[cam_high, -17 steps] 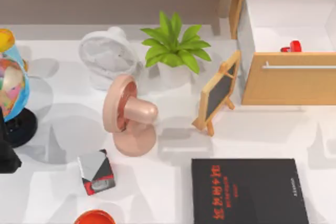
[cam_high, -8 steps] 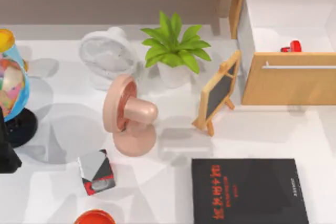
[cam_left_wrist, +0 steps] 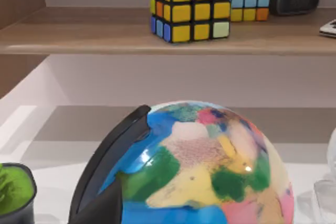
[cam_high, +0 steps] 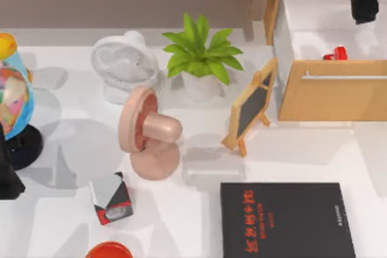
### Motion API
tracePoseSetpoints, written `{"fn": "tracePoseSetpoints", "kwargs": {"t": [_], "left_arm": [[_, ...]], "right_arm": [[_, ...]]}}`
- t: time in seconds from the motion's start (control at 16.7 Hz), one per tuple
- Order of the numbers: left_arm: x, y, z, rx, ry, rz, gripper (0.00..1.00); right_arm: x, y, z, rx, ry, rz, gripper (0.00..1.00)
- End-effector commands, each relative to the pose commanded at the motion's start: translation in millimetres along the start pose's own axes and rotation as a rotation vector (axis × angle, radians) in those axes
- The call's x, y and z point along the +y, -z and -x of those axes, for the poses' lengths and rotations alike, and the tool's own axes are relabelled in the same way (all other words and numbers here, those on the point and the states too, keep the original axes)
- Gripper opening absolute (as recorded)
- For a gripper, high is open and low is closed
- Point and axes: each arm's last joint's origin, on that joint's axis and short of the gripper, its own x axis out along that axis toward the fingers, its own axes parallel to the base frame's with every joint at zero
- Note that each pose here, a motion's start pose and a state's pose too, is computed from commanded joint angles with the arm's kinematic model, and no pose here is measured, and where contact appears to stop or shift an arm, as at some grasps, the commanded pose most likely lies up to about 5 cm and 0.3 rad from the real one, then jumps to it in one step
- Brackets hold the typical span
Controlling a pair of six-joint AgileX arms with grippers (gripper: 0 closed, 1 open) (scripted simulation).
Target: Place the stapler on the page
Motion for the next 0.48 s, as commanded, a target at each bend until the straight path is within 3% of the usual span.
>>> {"fn": "tracePoseSetpoints", "kwargs": {"t": [0.24, 0.48], "left_arm": [[0, 0, 0, 0.000, 0.000, 0.000, 1.00], [0, 0, 0, 0.000, 0.000, 0.000, 1.00]], "right_arm": [[15, -30, -77, 0.215, 0.017, 0.005, 1.00], [21, -39, -117, 0.318, 0.032, -0.002, 1.00]]}}
